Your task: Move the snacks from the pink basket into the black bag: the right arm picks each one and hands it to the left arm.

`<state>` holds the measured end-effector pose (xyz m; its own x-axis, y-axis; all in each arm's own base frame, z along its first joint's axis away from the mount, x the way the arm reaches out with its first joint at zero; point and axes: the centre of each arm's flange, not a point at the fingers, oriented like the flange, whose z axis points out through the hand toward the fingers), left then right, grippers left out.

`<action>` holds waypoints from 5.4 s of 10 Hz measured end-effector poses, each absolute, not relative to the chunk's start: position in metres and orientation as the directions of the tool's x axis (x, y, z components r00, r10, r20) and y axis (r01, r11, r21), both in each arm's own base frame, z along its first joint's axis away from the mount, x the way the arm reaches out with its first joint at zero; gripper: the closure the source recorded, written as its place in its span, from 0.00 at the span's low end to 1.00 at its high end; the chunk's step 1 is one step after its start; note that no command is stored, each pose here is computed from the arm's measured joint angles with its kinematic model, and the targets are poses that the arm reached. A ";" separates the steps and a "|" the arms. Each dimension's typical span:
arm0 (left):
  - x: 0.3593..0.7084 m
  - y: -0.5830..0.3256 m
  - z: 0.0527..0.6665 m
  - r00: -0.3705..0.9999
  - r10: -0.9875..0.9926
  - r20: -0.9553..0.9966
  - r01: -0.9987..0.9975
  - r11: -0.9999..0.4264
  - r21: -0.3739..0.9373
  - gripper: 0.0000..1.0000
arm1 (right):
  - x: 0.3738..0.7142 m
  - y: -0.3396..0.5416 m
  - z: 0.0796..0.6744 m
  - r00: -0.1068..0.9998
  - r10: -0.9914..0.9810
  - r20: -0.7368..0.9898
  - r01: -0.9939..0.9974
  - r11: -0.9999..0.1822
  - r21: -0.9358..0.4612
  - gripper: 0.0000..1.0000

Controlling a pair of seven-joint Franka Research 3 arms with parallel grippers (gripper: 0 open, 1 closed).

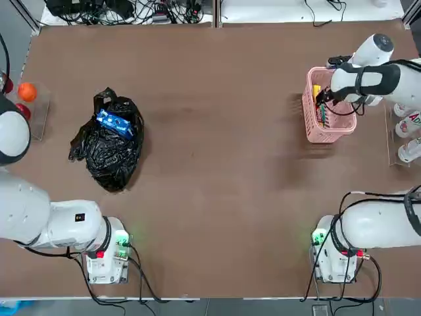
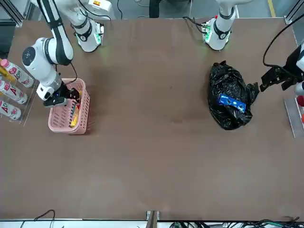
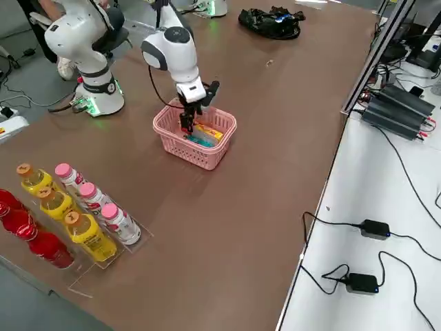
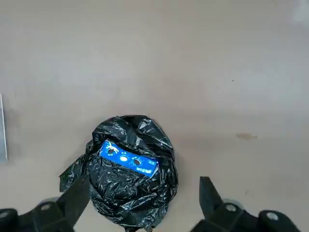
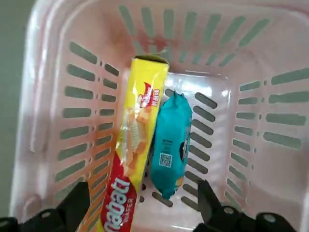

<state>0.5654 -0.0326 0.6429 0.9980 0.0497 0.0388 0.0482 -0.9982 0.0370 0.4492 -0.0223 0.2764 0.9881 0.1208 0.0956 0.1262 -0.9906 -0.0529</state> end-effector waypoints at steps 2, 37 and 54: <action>0.566 -0.032 0.642 0.998 0.050 0.038 0.048 -0.998 0.037 0.00 | 0.450 -0.023 0.266 0.990 0.100 0.095 0.106 -0.993 -0.058 0.01; 0.564 -0.047 0.656 0.997 0.020 0.070 0.019 -1.000 0.011 0.00 | 0.463 -0.004 0.227 0.985 0.134 0.106 0.139 -0.990 -0.039 0.74; 0.570 -0.019 0.649 0.994 0.095 0.056 0.094 -0.995 0.018 0.00 | 0.500 -0.054 0.290 0.963 0.236 -0.129 0.206 -0.955 -0.215 0.76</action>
